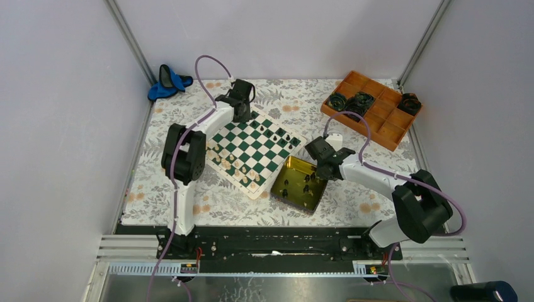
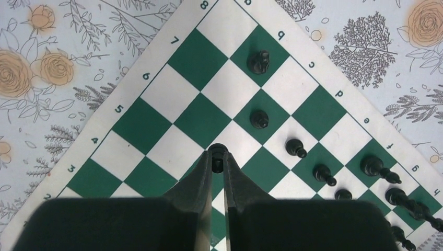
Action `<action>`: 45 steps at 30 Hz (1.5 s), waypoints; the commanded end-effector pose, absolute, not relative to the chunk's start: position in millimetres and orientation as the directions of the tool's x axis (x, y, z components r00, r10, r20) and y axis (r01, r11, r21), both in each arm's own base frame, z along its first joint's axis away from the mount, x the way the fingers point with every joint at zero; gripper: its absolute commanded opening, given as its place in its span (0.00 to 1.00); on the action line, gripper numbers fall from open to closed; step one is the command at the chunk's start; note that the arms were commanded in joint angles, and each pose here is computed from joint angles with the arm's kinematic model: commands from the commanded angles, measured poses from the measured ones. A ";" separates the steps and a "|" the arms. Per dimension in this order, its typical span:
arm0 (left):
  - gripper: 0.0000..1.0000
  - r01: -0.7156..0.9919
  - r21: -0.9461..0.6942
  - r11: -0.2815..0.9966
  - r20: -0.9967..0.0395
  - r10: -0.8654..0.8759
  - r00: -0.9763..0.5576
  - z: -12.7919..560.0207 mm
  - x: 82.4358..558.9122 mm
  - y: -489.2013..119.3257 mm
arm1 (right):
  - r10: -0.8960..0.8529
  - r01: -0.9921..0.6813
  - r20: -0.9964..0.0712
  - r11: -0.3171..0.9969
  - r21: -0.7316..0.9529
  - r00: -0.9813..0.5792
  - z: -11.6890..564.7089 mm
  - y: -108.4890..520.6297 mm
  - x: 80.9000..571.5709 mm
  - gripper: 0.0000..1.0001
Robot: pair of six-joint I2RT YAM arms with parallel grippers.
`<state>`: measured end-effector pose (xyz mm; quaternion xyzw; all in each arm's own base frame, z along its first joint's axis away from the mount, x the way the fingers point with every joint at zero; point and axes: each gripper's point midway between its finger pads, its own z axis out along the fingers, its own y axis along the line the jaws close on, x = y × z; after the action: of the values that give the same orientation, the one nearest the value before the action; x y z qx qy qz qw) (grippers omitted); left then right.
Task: Set up the chess pieces on the board
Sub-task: Adjust the chessboard at the center of the board, then place the chess piece on the chessboard.
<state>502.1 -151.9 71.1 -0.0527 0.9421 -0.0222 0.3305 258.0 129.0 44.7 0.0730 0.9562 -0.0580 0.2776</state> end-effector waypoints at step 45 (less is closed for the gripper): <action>0.17 -0.128 -0.128 0.984 -0.596 -0.179 -0.783 34.5 553.9 -154.5 | 0.120 0.208 -0.555 0.973 -0.098 -0.823 55.5 101.8 307.0 0.00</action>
<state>548.2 -155.4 34.6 -0.0725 0.9441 -0.0368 0.3195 293.8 97.0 45.9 0.0863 0.9545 -0.0877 0.2716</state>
